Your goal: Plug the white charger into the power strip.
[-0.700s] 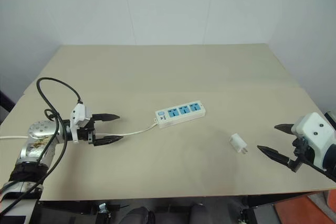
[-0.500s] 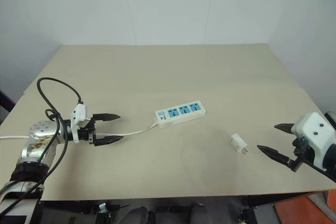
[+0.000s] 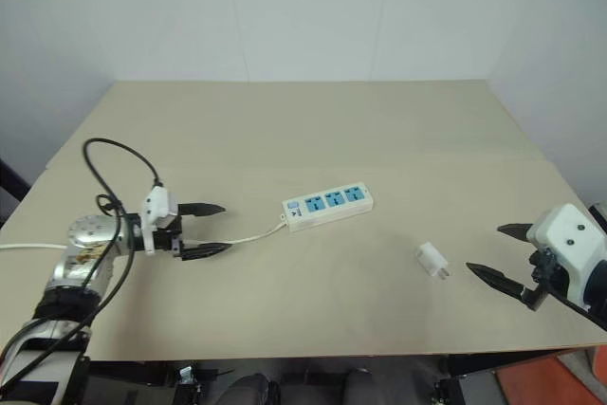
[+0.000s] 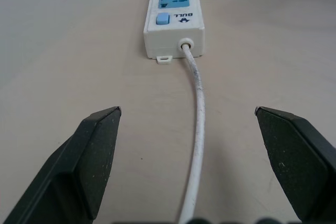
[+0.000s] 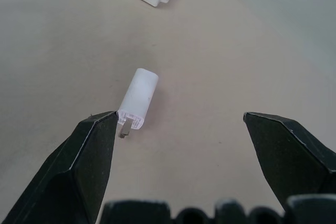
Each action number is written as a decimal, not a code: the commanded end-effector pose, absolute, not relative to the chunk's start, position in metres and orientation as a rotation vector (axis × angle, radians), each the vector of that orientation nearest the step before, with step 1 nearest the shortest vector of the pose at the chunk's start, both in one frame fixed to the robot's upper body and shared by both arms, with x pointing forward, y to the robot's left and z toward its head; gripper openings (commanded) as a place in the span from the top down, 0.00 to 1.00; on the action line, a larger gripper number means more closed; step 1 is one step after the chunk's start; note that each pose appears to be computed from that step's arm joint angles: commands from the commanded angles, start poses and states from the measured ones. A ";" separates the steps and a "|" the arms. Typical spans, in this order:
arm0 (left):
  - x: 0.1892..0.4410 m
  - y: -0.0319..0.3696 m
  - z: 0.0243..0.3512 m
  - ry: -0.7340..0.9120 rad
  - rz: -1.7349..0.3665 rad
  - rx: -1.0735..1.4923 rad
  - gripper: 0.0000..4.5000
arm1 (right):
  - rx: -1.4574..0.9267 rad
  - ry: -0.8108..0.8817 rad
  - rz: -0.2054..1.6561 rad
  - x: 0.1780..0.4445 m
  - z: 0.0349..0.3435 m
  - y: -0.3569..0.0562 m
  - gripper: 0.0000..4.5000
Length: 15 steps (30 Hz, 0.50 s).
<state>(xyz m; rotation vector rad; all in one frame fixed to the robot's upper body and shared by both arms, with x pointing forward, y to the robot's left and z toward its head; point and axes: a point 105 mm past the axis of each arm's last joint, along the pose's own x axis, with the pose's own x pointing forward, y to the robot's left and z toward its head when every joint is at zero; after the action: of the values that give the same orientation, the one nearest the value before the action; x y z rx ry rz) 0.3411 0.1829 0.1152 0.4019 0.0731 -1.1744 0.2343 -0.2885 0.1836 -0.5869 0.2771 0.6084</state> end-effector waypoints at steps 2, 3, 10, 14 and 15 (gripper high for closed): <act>0.370 0.151 0.125 -0.028 -1.124 0.454 0.01 | -0.601 0.170 0.671 0.246 0.198 -0.256 0.00; 0.375 0.142 0.126 -0.056 -1.124 0.442 0.01 | -0.600 0.148 0.681 0.250 0.198 -0.248 0.00; 0.391 0.106 0.120 -0.095 -1.159 0.403 0.01 | -0.576 0.071 0.733 0.268 0.193 -0.201 0.00; 0.393 0.097 0.121 -0.086 -1.184 0.353 0.01 | -0.567 0.050 0.746 0.269 0.193 -0.188 0.00; 0.393 0.095 0.121 -0.084 -1.187 0.354 0.01 | -0.565 0.049 0.742 0.270 0.192 -0.186 0.00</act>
<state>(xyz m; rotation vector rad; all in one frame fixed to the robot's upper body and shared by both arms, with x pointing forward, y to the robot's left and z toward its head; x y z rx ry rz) 0.3927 0.0984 0.1176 0.3364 -0.0721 -1.1750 0.2696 -0.1896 0.1821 -0.5422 0.0932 0.7627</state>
